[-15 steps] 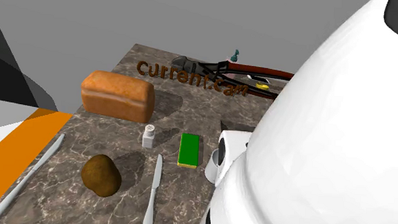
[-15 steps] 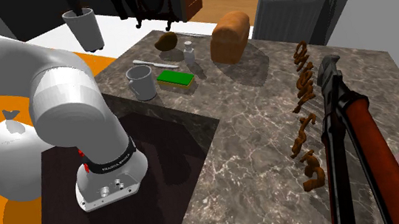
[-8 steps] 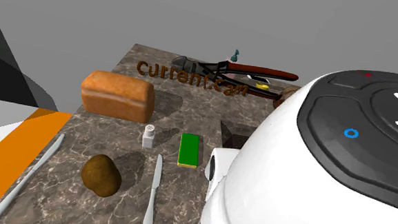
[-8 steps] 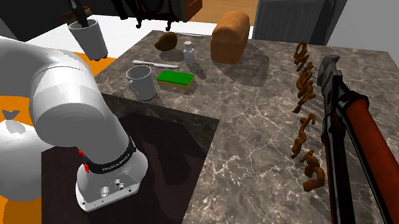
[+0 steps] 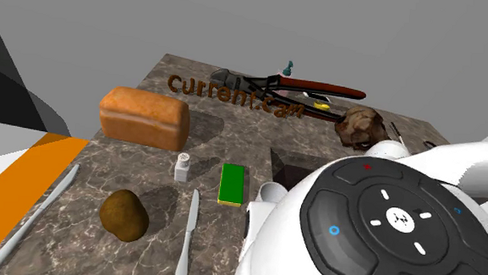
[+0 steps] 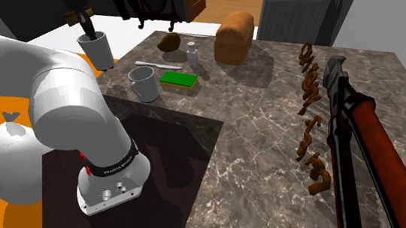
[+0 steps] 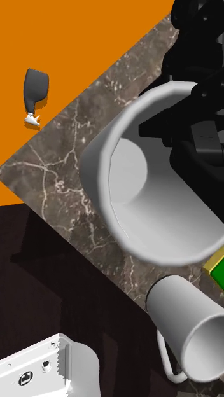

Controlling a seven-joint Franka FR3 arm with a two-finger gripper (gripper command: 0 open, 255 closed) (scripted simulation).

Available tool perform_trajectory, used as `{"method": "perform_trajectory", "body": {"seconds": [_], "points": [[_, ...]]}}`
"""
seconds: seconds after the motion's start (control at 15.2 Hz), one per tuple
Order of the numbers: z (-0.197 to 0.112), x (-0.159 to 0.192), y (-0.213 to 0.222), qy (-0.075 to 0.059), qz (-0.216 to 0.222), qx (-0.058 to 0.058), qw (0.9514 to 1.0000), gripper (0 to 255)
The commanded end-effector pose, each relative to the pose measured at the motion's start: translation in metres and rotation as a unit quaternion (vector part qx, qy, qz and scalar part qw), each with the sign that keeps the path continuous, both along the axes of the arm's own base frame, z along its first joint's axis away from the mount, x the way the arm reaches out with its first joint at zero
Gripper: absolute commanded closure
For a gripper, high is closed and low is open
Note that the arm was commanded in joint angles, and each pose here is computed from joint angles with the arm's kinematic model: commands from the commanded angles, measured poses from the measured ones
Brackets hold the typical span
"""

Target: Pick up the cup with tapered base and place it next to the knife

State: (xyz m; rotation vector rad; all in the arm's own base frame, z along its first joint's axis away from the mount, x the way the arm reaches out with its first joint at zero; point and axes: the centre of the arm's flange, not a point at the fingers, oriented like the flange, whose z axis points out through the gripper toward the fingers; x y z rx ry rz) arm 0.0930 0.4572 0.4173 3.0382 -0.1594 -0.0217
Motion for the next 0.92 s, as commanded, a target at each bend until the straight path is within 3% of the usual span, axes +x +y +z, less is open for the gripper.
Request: {"method": "perform_trajectory", "body": {"seconds": [0.0, 0.4, 0.86], "points": [[-0.011, -0.001, 0.0, 0.0, 0.0, 0.0, 1.0, 255], [-0.045, -0.001, 0.0, 0.0, 0.0, 0.0, 1.0, 255], [-0.045, -0.001, 0.0, 0.0, 0.0, 0.0, 1.0, 255]]}}
